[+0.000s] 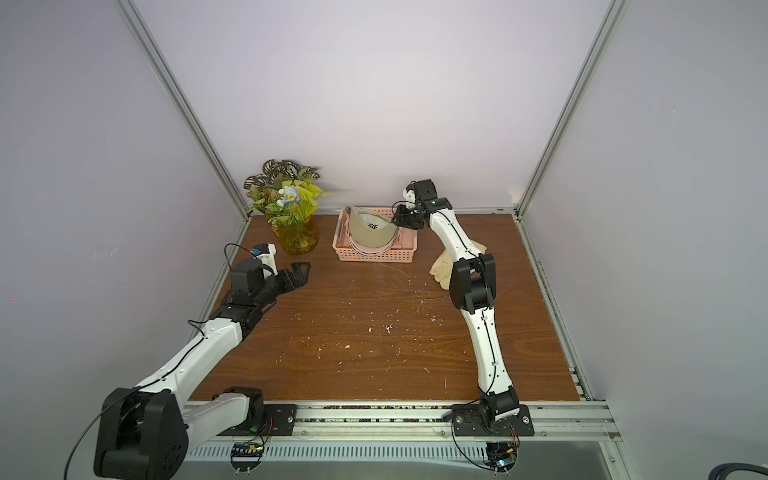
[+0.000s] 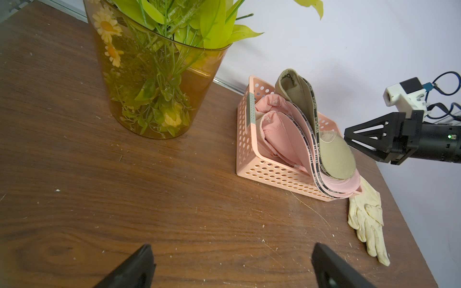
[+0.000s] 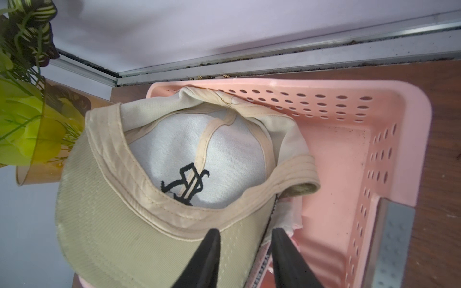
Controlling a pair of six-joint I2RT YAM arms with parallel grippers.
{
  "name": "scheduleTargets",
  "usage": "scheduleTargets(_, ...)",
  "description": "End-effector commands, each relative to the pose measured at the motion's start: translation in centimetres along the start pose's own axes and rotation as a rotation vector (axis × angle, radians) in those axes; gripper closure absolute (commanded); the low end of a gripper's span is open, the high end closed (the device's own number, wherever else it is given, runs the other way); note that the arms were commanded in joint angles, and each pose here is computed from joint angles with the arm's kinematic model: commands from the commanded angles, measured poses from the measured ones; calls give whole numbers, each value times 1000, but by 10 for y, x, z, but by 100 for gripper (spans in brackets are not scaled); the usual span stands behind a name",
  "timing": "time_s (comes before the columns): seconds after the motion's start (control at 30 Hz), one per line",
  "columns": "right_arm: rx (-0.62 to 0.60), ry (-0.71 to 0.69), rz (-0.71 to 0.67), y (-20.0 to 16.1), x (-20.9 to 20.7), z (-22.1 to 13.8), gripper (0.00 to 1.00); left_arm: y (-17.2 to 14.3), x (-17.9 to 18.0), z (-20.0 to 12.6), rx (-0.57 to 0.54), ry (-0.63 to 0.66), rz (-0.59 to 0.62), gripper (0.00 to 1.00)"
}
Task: Turn the baseball cap inside out
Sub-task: Pick up the baseball cap from the basket.
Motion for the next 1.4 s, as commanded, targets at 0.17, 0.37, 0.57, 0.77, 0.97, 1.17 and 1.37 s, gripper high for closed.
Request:
scheduleTargets(0.17,7,14,-7,-3,8,6,60,-6,0,0,17,-3,13,1)
scheduleTargets(0.37,8,35,-2,-4,10,10,63,-6,-1,-1,17,-7,17,1)
scheduleTargets(0.57,-21,54,-7,4,18,1,95,-4,-5,-2,20,-30,30,1)
scheduleTargets(0.77,-128,123,-16,31,44,-36,100,13,-19,-12,-41,-76,83,1)
scheduleTargets(0.97,-178,240,26,49,71,-70,100,47,-45,-33,-194,-131,195,1)
scheduleTargets(1.17,-217,354,11,62,97,-105,100,68,-90,-46,-305,-206,398,0)
scheduleTargets(1.37,-226,437,20,67,115,-134,100,54,-154,-35,-290,-313,706,0)
Point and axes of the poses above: each gripper's point midway between its finger pads, its own z axis out along the fingers, its own x axis along the line the jaws close on, y = z × x, the point moved 7 cm from there along -z, back along the fingers, and after that the axes turned 4 degrees about -z, right-handed, at the moved point
